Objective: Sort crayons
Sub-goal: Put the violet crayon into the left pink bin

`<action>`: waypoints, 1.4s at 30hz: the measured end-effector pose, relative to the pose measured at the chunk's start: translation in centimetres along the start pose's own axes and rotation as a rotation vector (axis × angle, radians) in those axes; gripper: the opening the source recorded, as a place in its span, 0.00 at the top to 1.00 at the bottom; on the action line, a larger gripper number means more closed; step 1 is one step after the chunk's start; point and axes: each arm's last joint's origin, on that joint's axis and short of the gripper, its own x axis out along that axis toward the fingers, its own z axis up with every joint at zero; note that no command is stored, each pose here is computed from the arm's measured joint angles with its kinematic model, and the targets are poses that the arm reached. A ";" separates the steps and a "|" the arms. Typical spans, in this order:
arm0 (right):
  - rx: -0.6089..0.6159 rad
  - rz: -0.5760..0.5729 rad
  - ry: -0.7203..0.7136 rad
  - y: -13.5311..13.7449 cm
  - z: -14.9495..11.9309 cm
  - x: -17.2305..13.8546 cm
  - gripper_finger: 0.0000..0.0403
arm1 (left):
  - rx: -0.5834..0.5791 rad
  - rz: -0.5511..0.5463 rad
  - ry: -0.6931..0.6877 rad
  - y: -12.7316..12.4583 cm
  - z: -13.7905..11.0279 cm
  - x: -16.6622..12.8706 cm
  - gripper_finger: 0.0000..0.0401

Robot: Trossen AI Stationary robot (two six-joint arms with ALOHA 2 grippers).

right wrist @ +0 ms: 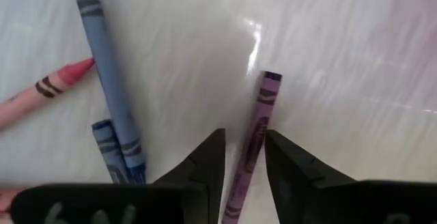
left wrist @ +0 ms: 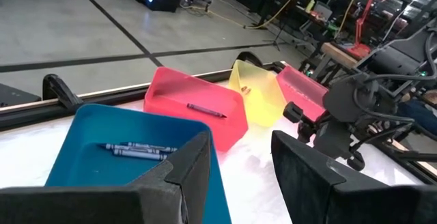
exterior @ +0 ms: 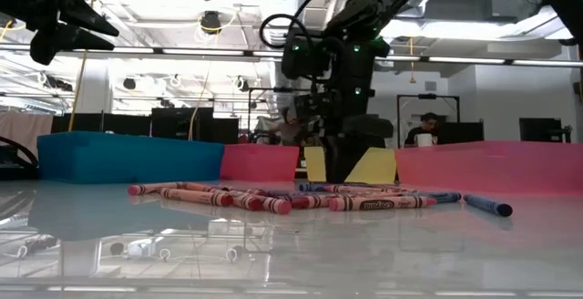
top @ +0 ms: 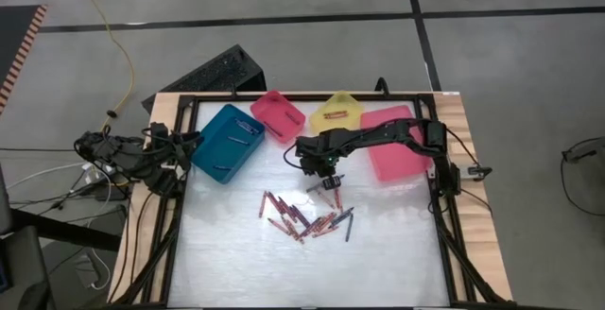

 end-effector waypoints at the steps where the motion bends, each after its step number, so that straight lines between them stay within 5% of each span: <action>1: 0.013 -0.004 -0.009 0.1 -0.1 0.3 0.71 | 0.000 0.000 0.000 0.0 0.0 0.0 0.64; 6: 0.085 -0.051 -0.012 0.6 -0.2 1.0 0.74 | 0.000 0.000 0.000 0.0 0.0 0.0 0.64; 15: 0.165 -0.113 -0.015 1.3 0.4 1.1 0.98 | 0.000 0.000 0.000 0.0 0.0 0.0 0.64; 29: 0.229 -0.177 -0.330 0.5 5.7 -2.5 1.00 | 0.000 0.000 0.000 0.0 0.0 0.0 0.64; 42: 0.300 -0.356 -0.629 -5.5 8.1 -8.1 1.00 | 0.002 0.002 -0.002 0.0 0.0 0.0 0.64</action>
